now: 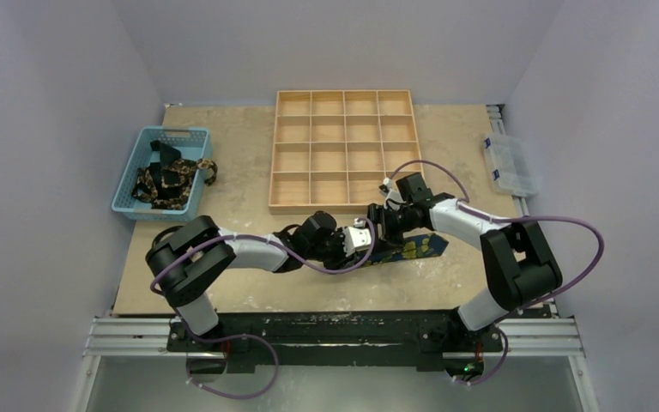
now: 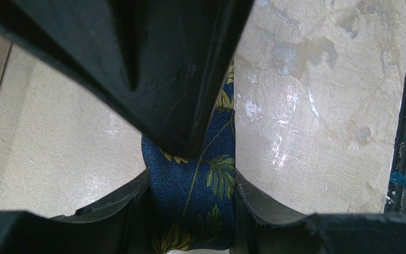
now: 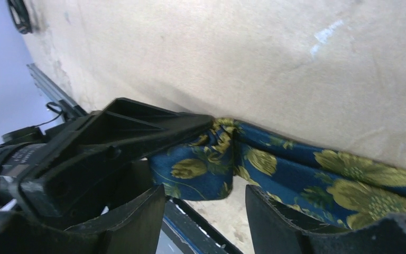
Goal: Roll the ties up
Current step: Roll the tie at the center of the board.
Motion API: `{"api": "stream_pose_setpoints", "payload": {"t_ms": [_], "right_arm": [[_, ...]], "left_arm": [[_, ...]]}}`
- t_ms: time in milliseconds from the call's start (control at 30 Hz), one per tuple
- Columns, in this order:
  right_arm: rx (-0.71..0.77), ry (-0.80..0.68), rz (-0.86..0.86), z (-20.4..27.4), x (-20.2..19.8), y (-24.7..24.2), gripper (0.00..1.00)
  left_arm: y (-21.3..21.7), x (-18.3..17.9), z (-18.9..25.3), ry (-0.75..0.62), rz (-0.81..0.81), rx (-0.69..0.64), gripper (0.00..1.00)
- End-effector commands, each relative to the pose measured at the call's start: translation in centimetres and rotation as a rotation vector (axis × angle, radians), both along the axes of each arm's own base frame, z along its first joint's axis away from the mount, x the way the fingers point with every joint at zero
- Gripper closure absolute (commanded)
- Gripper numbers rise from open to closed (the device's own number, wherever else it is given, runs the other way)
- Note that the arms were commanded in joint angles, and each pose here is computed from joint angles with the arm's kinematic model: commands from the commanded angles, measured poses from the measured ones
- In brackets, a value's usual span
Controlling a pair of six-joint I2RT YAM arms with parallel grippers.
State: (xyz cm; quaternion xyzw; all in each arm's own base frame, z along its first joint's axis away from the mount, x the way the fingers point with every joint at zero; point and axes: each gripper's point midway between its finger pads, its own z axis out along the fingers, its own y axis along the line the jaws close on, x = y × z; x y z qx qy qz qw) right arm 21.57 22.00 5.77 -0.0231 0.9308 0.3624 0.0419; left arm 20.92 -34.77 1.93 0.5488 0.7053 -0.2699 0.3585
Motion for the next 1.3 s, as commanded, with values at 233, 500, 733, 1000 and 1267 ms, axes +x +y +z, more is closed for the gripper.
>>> {"api": "stream_pose_setpoints", "payload": {"t_ms": [233, 500, 733, 1000, 1267], "right_arm": [[0.112, 0.033, 0.069, -1.2, -0.4, 2.5, 0.58], [-0.033, 0.074, 0.057, -4.3, -0.8, 0.3, 1.0], [-0.262, 0.072, 0.035, -6.9, -1.1, -3.3, 1.0], [-0.451, 0.033, 0.028, -7.7, -1.2, -6.5, 1.0], [-0.481, 0.019, 0.053, -8.1, -1.4, -6.4, 1.0]], "left_arm": [[0.8, -1.6, -2.1, 0.088, -0.043, 0.082, 0.8], [0.6, -1.8, -1.0, 0.092, -0.061, 0.002, 0.63], [0.0, -0.6, 0.9, 0.068, -0.006, -0.128, 0.5], [-1.9, -0.3, 1.4, 0.093, 0.011, -0.229, 0.4], [-3.7, -0.5, 0.5, 0.111, -0.017, -0.223, 0.65]]}}
